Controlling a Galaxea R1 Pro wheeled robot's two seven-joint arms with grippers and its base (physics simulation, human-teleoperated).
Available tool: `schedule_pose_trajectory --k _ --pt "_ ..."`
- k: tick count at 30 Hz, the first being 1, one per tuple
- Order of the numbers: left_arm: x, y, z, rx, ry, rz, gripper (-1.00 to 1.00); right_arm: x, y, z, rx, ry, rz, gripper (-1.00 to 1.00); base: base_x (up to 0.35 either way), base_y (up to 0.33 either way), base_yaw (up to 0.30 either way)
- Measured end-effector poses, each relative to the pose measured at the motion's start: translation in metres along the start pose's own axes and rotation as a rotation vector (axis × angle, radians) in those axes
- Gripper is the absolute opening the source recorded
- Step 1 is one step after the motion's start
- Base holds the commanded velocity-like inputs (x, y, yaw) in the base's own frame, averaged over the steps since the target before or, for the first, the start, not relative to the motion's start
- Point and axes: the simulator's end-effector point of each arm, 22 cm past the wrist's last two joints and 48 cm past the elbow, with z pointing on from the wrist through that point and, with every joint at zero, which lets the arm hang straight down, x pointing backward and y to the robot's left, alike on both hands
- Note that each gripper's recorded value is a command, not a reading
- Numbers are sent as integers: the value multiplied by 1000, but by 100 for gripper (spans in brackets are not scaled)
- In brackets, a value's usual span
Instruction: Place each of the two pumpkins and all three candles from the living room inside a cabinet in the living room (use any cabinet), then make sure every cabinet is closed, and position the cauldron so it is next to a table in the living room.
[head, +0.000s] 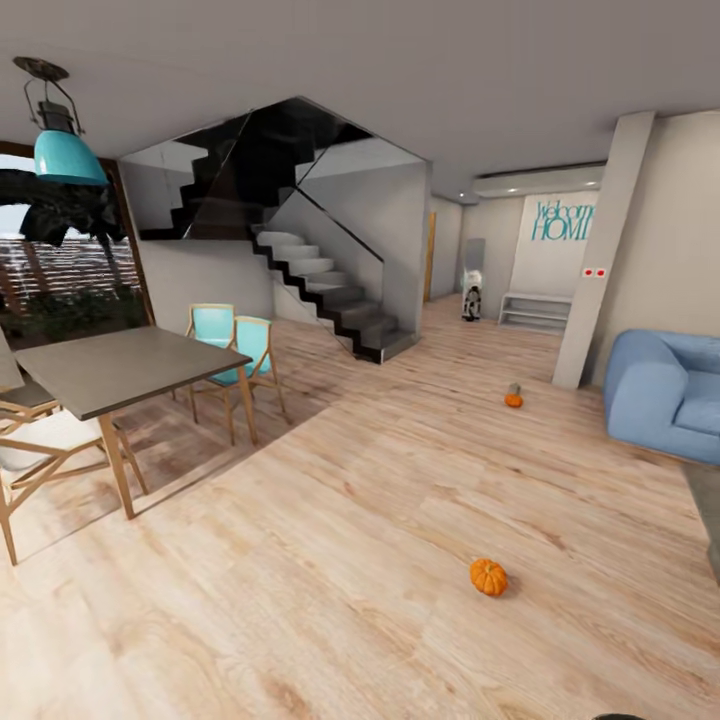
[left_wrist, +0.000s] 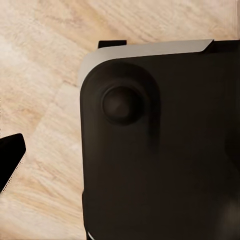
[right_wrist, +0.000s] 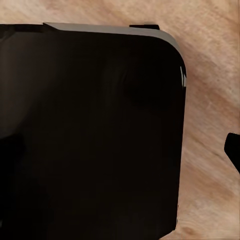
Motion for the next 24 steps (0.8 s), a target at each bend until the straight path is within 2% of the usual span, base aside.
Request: schedule_pose_trajectory --k 15,24 --pt "-6 0 0 0 -14 3 100 -4 0 0 0 -12 0 100 0 0 -231" --pt "-7 1 0 -3 -18 0 100 -4 -2 0 3 -11 4 100 0 0 -83"
